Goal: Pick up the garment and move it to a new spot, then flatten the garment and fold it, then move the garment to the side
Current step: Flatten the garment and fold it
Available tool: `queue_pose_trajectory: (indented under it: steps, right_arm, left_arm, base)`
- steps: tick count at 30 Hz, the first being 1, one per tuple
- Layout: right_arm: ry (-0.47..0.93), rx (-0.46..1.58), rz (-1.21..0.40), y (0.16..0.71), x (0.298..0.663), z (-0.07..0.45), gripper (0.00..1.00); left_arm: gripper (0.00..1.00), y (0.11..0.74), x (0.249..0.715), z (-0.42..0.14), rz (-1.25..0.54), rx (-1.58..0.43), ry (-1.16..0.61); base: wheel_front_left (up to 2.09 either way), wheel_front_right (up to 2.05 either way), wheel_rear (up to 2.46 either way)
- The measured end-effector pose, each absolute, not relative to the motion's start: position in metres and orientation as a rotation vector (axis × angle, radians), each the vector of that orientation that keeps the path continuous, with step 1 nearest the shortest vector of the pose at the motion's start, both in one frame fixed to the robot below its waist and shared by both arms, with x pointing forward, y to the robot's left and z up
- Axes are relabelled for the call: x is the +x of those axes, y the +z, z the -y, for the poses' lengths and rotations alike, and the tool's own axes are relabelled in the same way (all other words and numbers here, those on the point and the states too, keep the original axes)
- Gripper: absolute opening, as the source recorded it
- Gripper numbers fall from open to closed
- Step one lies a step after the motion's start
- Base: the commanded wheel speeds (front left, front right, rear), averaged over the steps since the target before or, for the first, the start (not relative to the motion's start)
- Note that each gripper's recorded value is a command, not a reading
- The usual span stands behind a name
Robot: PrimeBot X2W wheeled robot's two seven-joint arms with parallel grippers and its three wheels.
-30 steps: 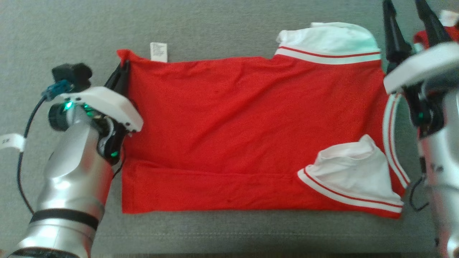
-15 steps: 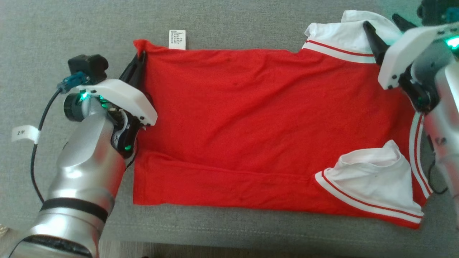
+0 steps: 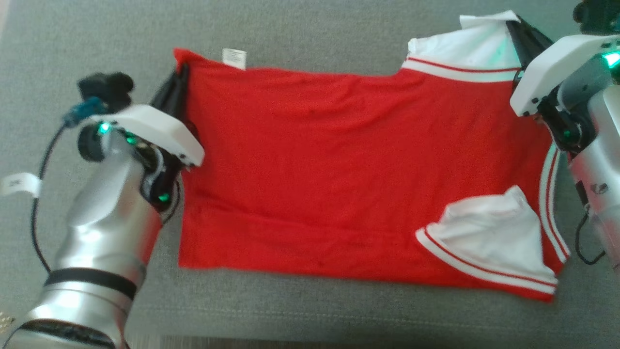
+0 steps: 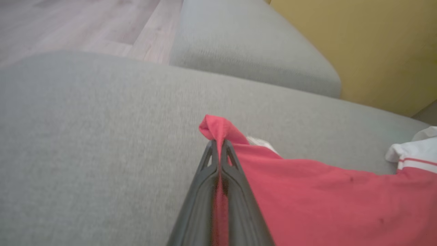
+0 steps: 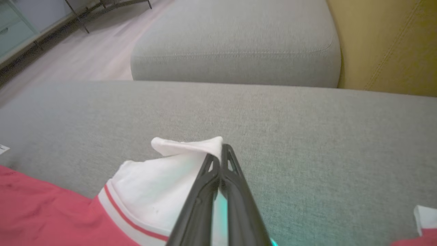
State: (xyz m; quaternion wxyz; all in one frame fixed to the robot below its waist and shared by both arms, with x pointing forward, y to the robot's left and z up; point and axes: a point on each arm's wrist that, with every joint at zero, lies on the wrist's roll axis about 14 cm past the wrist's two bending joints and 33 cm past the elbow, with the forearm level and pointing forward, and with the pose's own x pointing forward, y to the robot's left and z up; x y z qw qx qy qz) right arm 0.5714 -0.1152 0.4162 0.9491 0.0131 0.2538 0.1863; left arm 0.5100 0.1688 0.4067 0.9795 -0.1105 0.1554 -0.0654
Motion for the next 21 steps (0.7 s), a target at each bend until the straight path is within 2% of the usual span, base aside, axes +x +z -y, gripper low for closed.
queue_pose_trajectory:
  steps: [5, 14, 21]
  right_arm:
    - [0.38, 0.084, -0.409, 0.448, 0.569, 0.115, 0.0]
    - [0.405, 0.15, -0.362, 0.449, 0.534, 0.117, 0.0]
    - [0.411, 0.266, -0.366, 0.436, 0.484, 0.12, 0.0]
  left_arm:
    - [0.0, 0.442, 0.516, -0.175, -0.205, -0.233, -0.127]
    - [0.0, 0.433, 0.484, -0.172, -0.205, -0.257, -0.122]
    - [0.0, 0.424, 0.457, -0.176, -0.209, -0.29, -0.08]
  base:
    - [0.0, 0.0, 0.0]
    - [0.0, 0.0, 0.0]
    - [0.0, 0.0, 0.0]
